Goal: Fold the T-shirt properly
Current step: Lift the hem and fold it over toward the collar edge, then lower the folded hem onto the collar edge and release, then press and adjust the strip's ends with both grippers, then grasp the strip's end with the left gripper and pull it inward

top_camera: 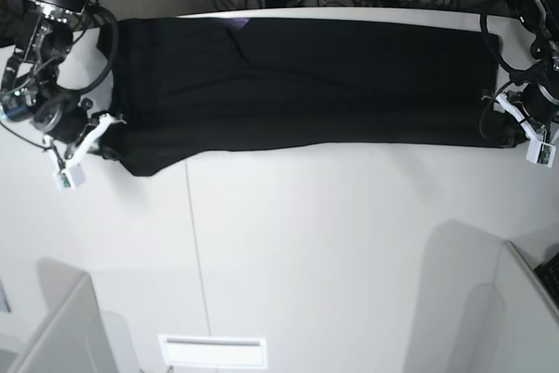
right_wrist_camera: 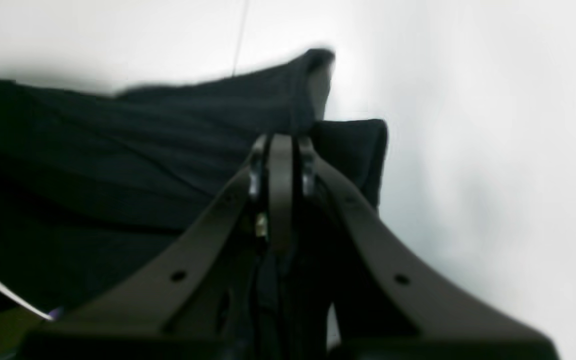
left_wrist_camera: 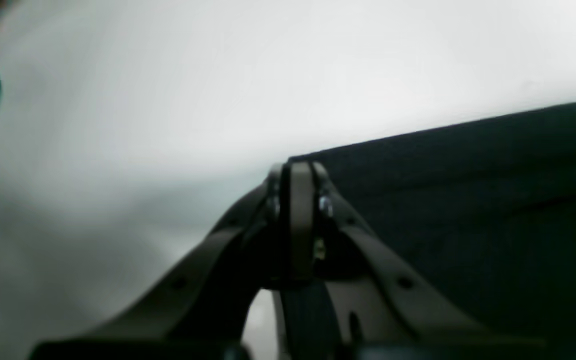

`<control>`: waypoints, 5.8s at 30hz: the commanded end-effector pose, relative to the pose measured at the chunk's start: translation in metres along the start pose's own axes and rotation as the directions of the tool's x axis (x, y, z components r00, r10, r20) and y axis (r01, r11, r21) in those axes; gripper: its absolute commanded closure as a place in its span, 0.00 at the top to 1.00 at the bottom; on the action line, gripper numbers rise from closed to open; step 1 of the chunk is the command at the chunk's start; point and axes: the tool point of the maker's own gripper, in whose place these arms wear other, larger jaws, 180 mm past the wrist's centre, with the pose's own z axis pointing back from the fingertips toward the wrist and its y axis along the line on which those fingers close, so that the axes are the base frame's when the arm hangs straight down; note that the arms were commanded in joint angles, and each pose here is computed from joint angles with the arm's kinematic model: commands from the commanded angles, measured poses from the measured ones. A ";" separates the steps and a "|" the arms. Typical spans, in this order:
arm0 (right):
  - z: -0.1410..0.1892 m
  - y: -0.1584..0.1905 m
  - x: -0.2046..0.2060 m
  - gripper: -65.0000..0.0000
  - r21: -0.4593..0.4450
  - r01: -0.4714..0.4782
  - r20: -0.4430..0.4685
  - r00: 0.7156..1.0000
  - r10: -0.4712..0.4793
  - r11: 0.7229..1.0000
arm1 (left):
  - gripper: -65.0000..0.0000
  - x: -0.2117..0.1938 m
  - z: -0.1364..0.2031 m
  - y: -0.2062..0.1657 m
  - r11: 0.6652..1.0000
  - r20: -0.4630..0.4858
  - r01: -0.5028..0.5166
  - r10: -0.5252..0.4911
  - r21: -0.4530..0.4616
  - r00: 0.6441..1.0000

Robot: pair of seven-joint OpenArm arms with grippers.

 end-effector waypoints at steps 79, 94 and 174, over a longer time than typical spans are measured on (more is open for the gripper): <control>0.039 0.040 -0.047 0.00 -0.018 0.019 0.099 0.995 -0.017 1.000 | 0.18 -0.047 0.015 -0.013 0.994 -0.141 0.084 -0.073 0.075 0.987; -0.016 -0.018 -0.075 0.00 -0.197 0.029 -0.069 0.997 -0.043 0.980 | 0.00 -0.097 -0.024 -0.008 0.989 -0.165 -0.139 0.144 0.043 0.976; 0.040 0.034 -0.082 0.09 -0.172 -0.091 -0.060 0.995 0.082 0.981 | 0.00 -0.074 -0.004 -0.034 0.997 -0.093 -0.070 0.072 0.026 0.993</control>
